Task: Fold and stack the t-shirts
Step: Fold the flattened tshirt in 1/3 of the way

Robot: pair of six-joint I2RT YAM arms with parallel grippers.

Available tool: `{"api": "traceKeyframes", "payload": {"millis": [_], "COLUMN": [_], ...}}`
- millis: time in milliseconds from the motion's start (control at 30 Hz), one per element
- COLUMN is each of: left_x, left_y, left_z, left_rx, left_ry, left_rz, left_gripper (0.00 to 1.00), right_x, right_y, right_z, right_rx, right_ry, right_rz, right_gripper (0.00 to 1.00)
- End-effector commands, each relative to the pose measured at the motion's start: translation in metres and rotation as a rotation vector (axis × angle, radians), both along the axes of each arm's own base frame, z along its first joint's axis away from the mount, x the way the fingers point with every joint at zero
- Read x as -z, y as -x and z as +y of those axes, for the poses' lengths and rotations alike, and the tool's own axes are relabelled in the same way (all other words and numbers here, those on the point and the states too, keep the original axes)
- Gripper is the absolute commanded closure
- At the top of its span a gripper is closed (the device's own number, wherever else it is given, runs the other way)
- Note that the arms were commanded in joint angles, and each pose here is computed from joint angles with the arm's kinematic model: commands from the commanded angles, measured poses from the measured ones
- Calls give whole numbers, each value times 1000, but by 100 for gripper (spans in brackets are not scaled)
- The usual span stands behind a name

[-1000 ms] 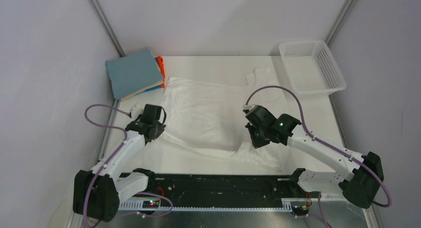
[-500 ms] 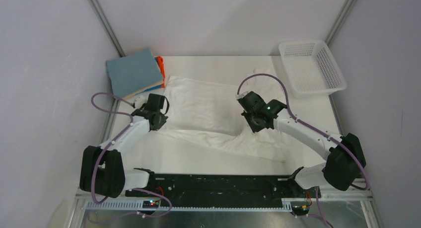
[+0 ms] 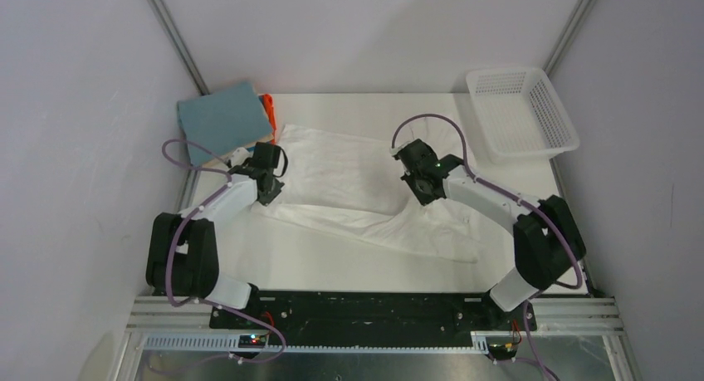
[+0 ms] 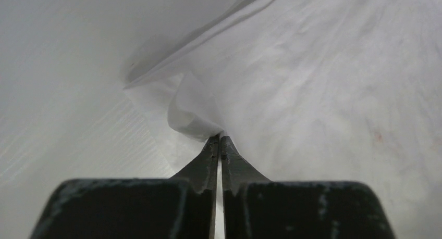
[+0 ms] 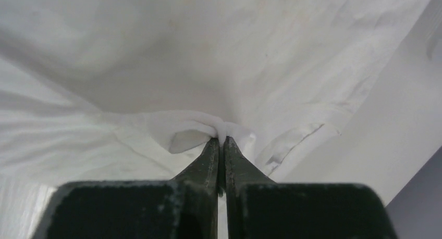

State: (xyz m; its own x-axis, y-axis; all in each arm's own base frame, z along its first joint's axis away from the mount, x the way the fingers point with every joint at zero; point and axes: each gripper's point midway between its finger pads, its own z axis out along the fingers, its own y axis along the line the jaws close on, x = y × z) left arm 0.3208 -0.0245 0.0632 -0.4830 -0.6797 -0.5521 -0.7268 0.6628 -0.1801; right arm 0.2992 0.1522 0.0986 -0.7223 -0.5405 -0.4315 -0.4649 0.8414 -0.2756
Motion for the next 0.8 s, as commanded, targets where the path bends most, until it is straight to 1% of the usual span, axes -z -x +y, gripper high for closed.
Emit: {"api": "traceKeyframes", "payload": {"millis": [0,33,67,100,133,167,200,233,267,333,367,400,433,467,500,533,567,600,633,667,700,767], "left_x": [-13,-13,-15,-17,-22,-26,-33,-38,-46,-57,-60,-63,-66,-64,-63,-62,-60,-58,-55,-53,-50,-42], "left_y": [-21,-22,-24,-25,-27,-28,-29,-29,-27,-23,-22,-18,-16,-14,-12,-10,-9,-8,-7,-6,-6,-9], "left_z": [8,8,8,7,6,6,4,3,2,1,-3,-5,-12,-15,-24,-29,-35,-41,-46,-52,-59,-70], "left_rx": [-15,-14,-7,-3,5,9,18,23,31,49,66,84,111,142,179,214,246,281,300,325,352,396], "left_ry": [-42,-42,-42,-42,-39,-37,-29,-24,-15,-3,15,24,50,55,82,84,101,99,106,105,114,142], "left_rz": [-45,-44,-46,-51,-64,-73,-93,-104,-130,-158,-167,-176,-183,-174,-168,-158,-150,-142,-130,-126,-116,-112], "left_gripper": [88,72,65,48,39,22,16,4,2,1,0,0,0,0,0,0,0,0,0,0,0,0], "right_x": [-5,3,1,2,-4,-8,-21,-32,-44,-70,-74,-81,-74,-78,-64,-63,-45,-41,-24,-18,-8,3], "right_y": [-53,-58,-68,-78,-90,-101,-113,-121,-123,-117,-111,-99,-85,-73,-57,-42,-27,-12,0,11,16,15], "right_z": [7,6,7,7,0,-2,-15,-20,-31,-40,-41,-40,-40,-28,-25,-6,-2,17,19,29,30,27], "right_rx": [-16,-28,-27,-33,2,12,76,112,166,234,270,272,301,274,265,199,142,44,-46,-143,-176,-197], "right_ry": [-10,10,19,47,91,124,188,221,279,296,266,239,206,126,98,18,23,-16,21,38,55,89], "right_rz": [-112,-102,-130,-143,-198,-227,-300,-342,-387,-448,-456,-447,-419,-405,-356,-322,-274,-244,-211,-190,-173,-150], "right_gripper": [89,76,70,57,53,46,44,39,37,28,26,15,12,5,3,1,1,1,1,1,1,1]}}
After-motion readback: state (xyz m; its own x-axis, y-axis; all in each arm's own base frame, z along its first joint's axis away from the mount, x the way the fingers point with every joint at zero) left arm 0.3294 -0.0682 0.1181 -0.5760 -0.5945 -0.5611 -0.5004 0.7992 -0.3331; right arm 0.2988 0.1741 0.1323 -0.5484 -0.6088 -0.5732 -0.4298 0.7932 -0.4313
